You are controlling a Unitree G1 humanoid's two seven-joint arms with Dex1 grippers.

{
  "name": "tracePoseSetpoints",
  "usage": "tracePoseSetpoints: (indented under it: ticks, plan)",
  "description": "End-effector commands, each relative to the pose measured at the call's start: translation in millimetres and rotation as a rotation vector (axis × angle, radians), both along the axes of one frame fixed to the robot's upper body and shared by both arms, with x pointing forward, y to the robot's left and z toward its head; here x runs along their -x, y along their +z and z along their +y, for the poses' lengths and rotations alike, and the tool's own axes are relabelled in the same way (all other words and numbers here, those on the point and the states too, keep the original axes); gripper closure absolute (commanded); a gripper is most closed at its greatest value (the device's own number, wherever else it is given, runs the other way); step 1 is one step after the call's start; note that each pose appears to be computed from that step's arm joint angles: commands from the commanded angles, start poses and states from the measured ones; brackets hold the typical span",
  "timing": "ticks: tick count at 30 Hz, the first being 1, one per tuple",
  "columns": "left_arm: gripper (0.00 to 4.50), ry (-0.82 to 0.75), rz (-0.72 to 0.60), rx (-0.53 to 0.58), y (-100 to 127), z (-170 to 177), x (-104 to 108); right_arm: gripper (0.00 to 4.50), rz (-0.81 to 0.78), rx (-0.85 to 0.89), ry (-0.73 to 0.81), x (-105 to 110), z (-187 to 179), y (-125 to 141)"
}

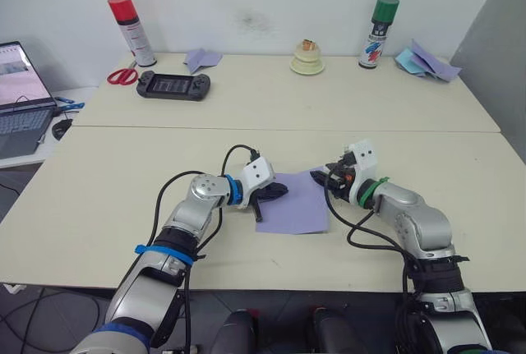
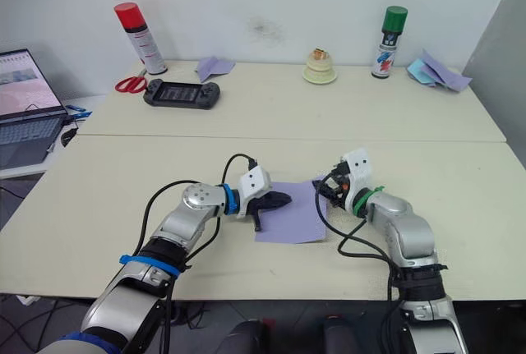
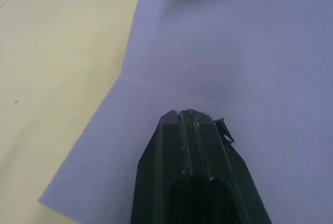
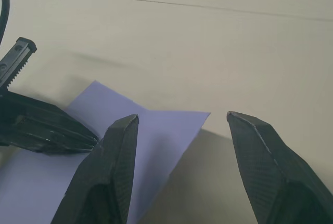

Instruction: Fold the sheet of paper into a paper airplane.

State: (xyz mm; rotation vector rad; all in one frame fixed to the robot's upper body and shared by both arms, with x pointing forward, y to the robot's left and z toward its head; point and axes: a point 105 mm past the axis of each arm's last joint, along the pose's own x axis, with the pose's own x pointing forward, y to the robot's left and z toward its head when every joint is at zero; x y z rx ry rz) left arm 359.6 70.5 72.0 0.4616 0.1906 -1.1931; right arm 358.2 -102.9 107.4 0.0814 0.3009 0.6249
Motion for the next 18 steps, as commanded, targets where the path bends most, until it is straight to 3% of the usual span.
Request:
tracePoseSetpoints:
  ticks: [1,18]
  plan:
    - [4.5,-0.015,0.037,-0.049,-15.6,-0.6,7.0,1.71,-0.017,-0.047,0.01,-3.3,2.9,13.8]
    - [4.5,-0.011,0.031,-0.035,-14.4,-2.2,7.4,1.71,0.02,-0.082,-0.005,-7.7,8.7,9.6]
